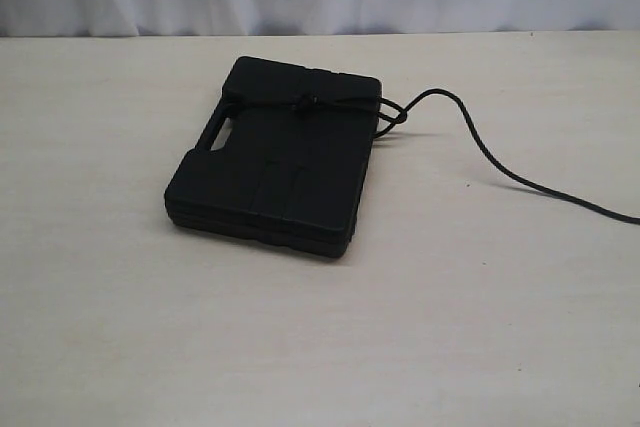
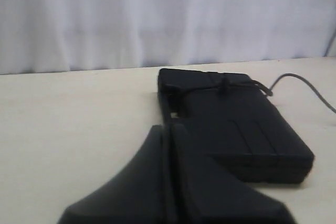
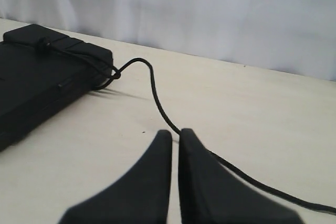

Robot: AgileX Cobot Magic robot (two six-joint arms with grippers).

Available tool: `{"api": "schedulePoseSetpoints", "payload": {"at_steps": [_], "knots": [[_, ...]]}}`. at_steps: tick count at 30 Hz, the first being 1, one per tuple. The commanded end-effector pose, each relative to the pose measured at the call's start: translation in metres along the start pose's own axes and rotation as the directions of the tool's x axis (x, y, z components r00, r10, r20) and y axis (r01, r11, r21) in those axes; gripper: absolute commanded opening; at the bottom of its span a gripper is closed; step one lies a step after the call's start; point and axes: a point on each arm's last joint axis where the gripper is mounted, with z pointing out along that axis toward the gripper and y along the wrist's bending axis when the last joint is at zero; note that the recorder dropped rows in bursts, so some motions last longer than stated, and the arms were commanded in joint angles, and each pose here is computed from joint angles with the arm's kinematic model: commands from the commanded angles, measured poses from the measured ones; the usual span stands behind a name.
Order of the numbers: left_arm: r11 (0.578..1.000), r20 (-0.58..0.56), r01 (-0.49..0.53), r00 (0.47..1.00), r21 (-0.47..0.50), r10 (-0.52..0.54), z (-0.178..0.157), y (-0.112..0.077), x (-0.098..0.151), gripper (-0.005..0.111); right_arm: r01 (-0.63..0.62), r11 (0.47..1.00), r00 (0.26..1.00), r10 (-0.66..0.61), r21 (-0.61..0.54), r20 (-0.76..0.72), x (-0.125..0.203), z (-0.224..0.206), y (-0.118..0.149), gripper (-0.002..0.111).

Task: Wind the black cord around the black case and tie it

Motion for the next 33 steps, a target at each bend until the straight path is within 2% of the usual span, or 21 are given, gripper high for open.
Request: {"api": "schedulePoseSetpoints", "payload": {"at_steps": [1, 4, 5, 17, 21, 26, 33], "knots": [[0.993, 0.017, 0.016, 1.000, -0.116, -0.014, -0.0003, 0.0067, 0.0002, 0.000, -0.004, 0.997, 1.000, 0.004, 0.079, 0.003, 0.0000, -0.0005, -0.0045, 0.004], [0.977, 0.010, -0.075, 0.997, -0.198, 0.078, -0.0012, 0.0119, -0.0005, 0.000, -0.007, 0.994, 1.000, 0.008, 0.110, -0.001, 0.0003, -0.0006, -0.0062, 0.004], [0.975, 0.011, -0.075, 0.997, -0.208, 0.079, -0.0013, 0.0125, -0.0006, 0.000, -0.007, 0.994, 1.000, 0.008, 0.110, -0.001, 0.0003, -0.0006, -0.0062, 0.004], [0.978, 0.022, -0.031, 0.999, -0.207, 0.037, -0.0012, 0.0121, -0.0007, 0.000, -0.007, 0.994, 1.000, 0.008, 0.110, -0.001, 0.0003, -0.0006, -0.0062, 0.004], [0.980, 0.026, 0.017, 1.000, -0.198, -0.012, -0.0011, 0.0114, -0.0002, 0.000, -0.010, 0.994, 1.000, 0.010, 0.109, -0.001, 0.0003, -0.0006, -0.0061, 0.004], [0.968, -0.007, 0.025, 1.000, -0.249, -0.027, -0.0017, 0.0143, 0.0034, 0.000, -0.010, 0.994, 1.000, 0.010, 0.109, -0.001, 0.0003, -0.0006, -0.0061, 0.004], [0.966, -0.013, 0.019, 1.000, -0.257, -0.023, -0.0019, 0.0149, 0.0038, 0.000, -0.010, 0.994, 1.000, 0.010, 0.109, -0.001, 0.0003, -0.0006, -0.0061, 0.004]]}}
